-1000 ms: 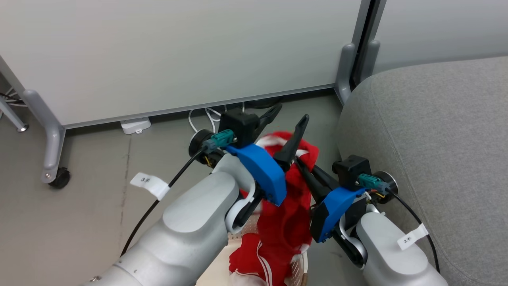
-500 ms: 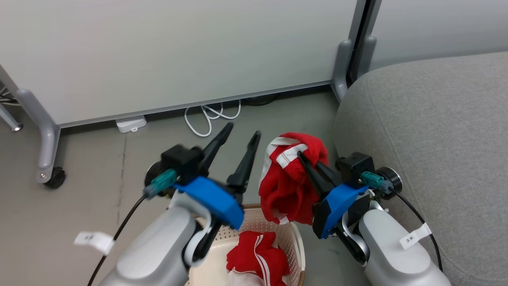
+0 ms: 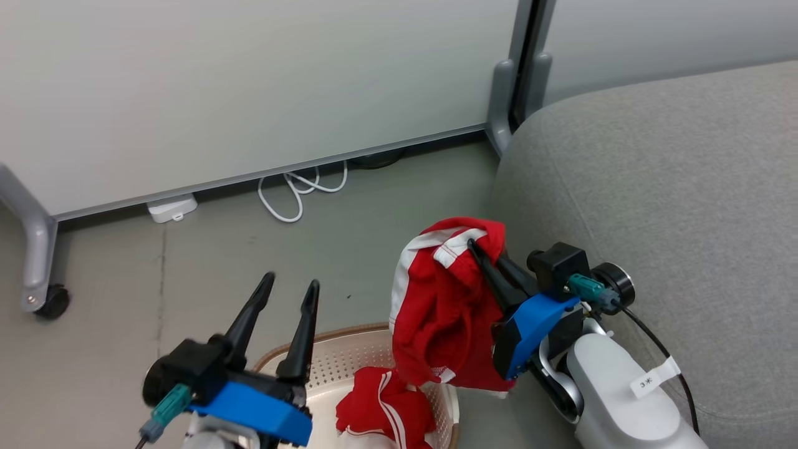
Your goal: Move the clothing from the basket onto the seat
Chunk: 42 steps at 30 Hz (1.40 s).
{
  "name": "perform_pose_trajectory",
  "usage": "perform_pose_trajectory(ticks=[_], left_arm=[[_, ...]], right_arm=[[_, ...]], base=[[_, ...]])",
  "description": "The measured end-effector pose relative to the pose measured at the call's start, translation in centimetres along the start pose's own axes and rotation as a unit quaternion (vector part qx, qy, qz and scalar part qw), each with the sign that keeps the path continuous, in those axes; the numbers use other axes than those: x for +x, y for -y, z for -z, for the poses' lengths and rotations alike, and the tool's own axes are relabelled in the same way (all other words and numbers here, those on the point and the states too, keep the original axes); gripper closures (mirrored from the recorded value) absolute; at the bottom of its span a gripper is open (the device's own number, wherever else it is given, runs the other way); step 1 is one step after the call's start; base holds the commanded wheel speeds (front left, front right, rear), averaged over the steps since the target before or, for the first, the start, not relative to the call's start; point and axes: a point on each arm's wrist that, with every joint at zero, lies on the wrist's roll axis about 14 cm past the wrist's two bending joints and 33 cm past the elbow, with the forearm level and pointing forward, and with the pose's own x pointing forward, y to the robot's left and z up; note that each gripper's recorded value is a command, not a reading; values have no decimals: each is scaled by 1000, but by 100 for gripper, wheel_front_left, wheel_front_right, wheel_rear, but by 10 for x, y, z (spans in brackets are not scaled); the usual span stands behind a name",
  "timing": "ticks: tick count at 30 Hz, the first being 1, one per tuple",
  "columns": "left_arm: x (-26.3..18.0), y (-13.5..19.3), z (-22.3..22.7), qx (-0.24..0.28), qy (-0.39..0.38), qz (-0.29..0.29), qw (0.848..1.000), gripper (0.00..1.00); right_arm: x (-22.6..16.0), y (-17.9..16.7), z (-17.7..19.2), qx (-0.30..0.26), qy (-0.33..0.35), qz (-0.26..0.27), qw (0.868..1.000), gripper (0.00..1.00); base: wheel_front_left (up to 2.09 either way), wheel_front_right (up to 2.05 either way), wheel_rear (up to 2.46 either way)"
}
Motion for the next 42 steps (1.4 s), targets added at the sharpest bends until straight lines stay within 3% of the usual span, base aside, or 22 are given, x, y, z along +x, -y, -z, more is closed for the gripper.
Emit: perform_pose_trajectory(ticks=[6,17,32,42], left_arm=[[-7,2,12,-9,-9,-3,1000,0],[15,26,18,-6,-12,43,999,0],[49,71,36,-9,-29,125,992,0],[53,76,45,-13,-38,141,989,0]], right_arm=[[-13,14,-1,-1,3,24,1000,100],[-40,45,-4,5,10,77,997,100],[-100,97,6,21,9,183,983,100],[-114,113,11,24,3,217,976,100]], base=[[0,0,0],[0,0,0],[0,0,0],[0,0,0]])
